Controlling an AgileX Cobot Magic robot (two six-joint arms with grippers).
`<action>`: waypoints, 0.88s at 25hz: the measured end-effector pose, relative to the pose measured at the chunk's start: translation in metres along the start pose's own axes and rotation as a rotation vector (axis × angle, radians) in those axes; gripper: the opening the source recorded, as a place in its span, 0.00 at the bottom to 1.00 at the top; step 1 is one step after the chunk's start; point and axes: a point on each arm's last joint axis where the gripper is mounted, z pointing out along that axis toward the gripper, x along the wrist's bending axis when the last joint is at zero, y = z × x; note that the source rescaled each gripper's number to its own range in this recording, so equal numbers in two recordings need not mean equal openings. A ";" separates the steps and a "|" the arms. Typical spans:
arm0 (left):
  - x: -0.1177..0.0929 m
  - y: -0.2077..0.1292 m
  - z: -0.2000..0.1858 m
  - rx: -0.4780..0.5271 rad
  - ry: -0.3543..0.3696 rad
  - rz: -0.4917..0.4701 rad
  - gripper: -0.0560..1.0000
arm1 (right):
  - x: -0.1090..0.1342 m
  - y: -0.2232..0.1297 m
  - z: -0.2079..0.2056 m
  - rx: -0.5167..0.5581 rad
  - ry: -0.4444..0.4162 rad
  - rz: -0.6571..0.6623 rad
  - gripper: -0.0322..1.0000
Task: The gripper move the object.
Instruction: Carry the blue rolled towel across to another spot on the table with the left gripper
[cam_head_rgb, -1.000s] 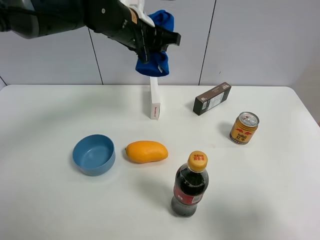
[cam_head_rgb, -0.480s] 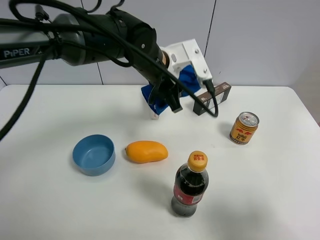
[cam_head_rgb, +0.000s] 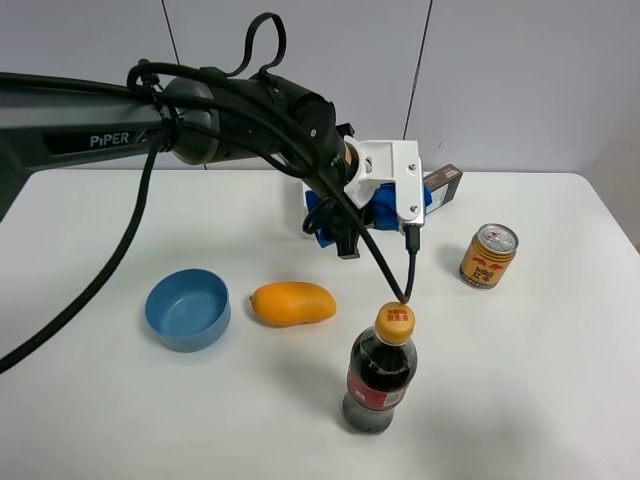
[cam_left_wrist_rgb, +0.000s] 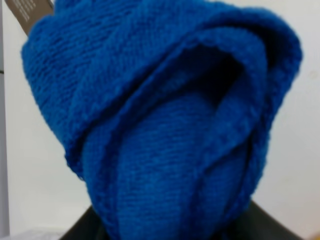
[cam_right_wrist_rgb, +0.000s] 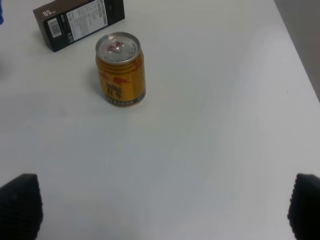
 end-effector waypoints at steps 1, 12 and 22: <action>0.000 -0.001 0.002 -0.003 0.004 0.015 0.06 | 0.000 0.000 0.000 0.000 0.000 0.000 1.00; -0.013 -0.013 0.036 0.035 -0.038 0.167 0.06 | 0.000 0.000 0.000 0.000 0.000 0.000 1.00; -0.011 -0.012 0.037 0.020 -0.019 0.174 0.06 | 0.000 0.000 0.000 0.000 0.000 0.000 1.00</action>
